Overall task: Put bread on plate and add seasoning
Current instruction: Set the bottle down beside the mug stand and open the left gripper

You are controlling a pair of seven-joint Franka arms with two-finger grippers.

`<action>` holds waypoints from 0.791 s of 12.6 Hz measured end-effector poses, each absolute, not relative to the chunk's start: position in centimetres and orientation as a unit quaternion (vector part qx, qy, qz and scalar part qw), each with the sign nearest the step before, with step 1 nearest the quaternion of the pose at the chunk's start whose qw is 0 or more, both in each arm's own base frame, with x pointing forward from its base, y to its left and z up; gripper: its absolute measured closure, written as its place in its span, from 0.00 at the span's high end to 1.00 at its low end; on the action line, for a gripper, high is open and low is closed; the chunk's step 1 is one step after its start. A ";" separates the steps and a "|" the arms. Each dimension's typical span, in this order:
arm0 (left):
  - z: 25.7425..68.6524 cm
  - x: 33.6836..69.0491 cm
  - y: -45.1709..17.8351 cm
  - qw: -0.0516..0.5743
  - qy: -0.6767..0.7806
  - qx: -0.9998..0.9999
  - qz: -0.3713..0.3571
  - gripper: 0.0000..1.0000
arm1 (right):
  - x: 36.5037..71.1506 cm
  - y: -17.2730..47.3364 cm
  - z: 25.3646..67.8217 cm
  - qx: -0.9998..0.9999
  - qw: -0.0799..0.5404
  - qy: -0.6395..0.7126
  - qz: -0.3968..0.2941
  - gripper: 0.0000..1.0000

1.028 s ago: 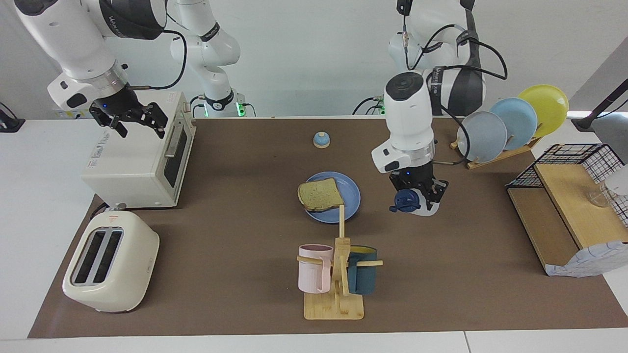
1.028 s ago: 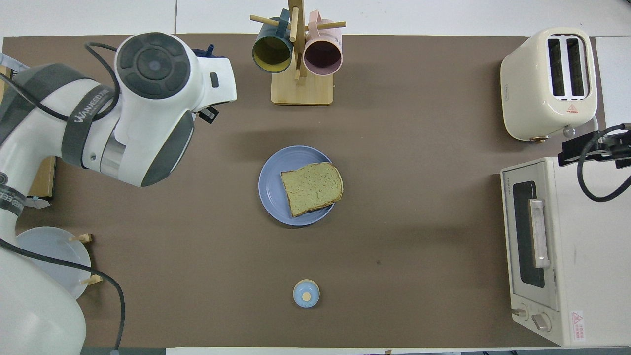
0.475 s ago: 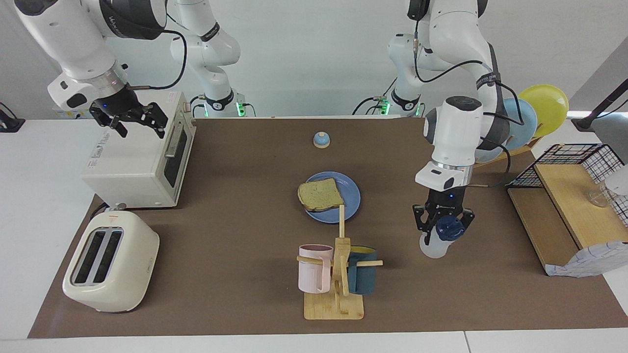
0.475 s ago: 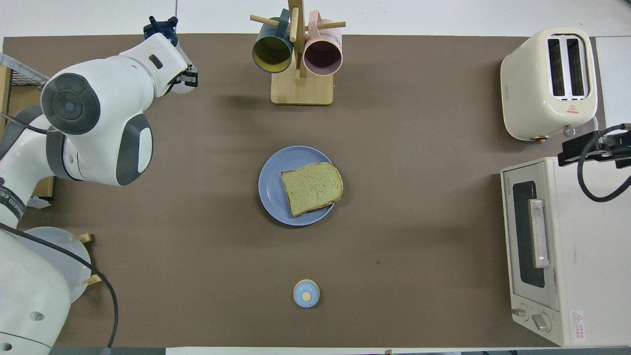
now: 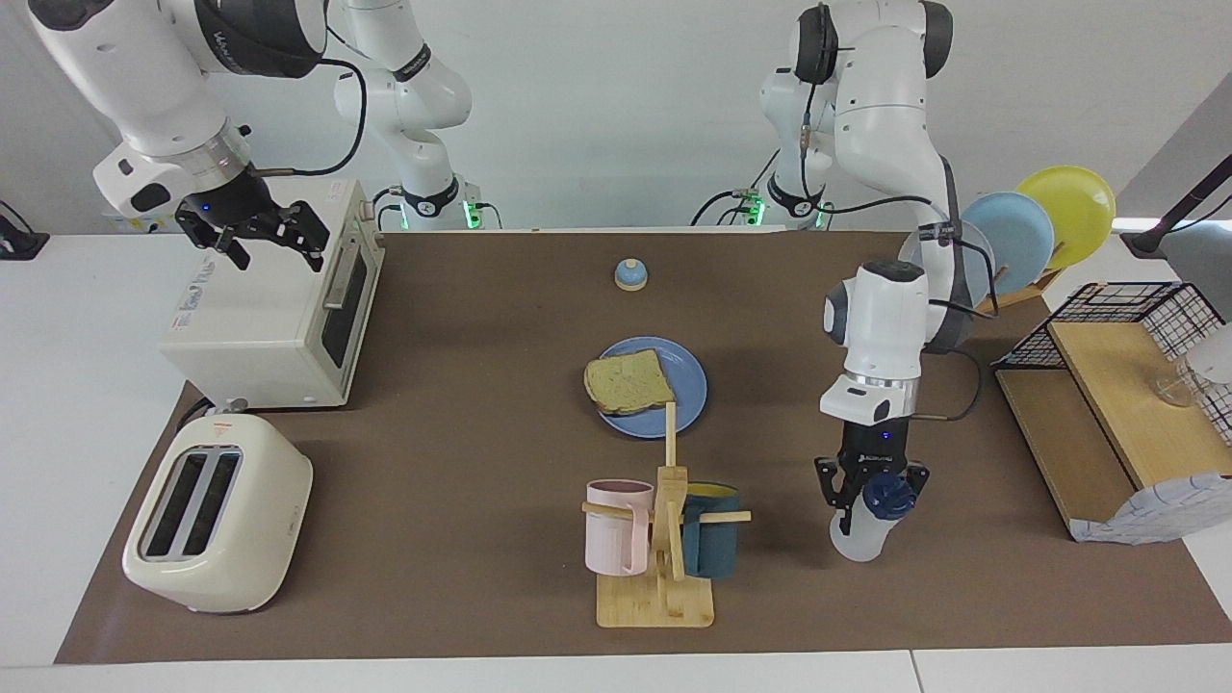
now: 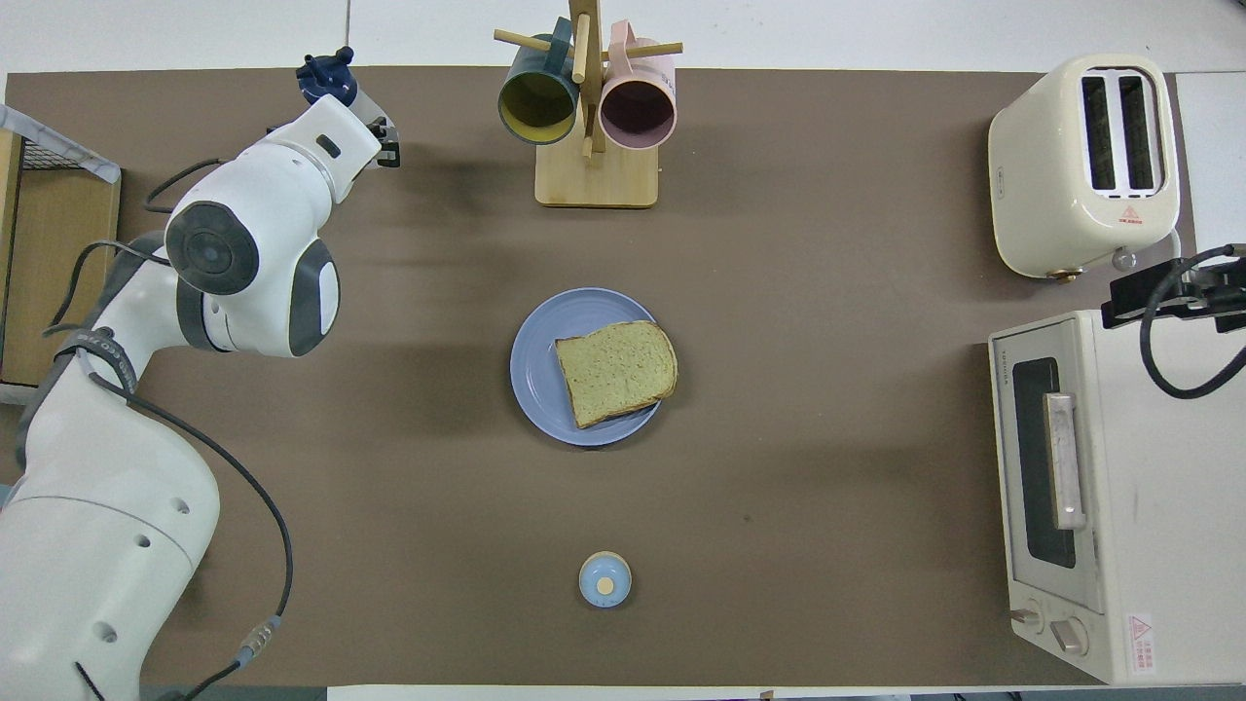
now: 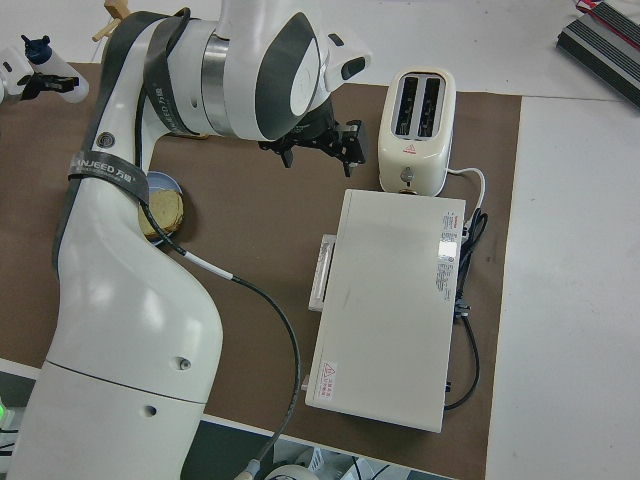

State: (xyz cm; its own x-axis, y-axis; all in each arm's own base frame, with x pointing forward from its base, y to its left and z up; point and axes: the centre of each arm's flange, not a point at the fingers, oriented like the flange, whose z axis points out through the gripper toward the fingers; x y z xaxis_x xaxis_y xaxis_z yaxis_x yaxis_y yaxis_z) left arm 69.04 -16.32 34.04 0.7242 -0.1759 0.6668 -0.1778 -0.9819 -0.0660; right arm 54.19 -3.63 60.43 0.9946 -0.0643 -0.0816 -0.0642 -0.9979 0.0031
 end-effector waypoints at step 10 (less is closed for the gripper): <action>30.0 73.1 -16.0 0.052 -0.079 0.925 0.369 0.47 | 54.2 -3.6 60.4 0.999 0.000 -0.032 -0.041 1.00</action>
State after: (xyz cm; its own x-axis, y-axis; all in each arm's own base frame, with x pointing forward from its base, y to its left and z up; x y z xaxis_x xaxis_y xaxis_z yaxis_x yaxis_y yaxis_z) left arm 73.08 -16.02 30.01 0.7158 -0.1074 0.6900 -0.1841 -0.9822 0.0381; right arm 54.18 -3.63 60.43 0.9946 -0.0643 -0.0817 -0.0642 -0.9979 0.0031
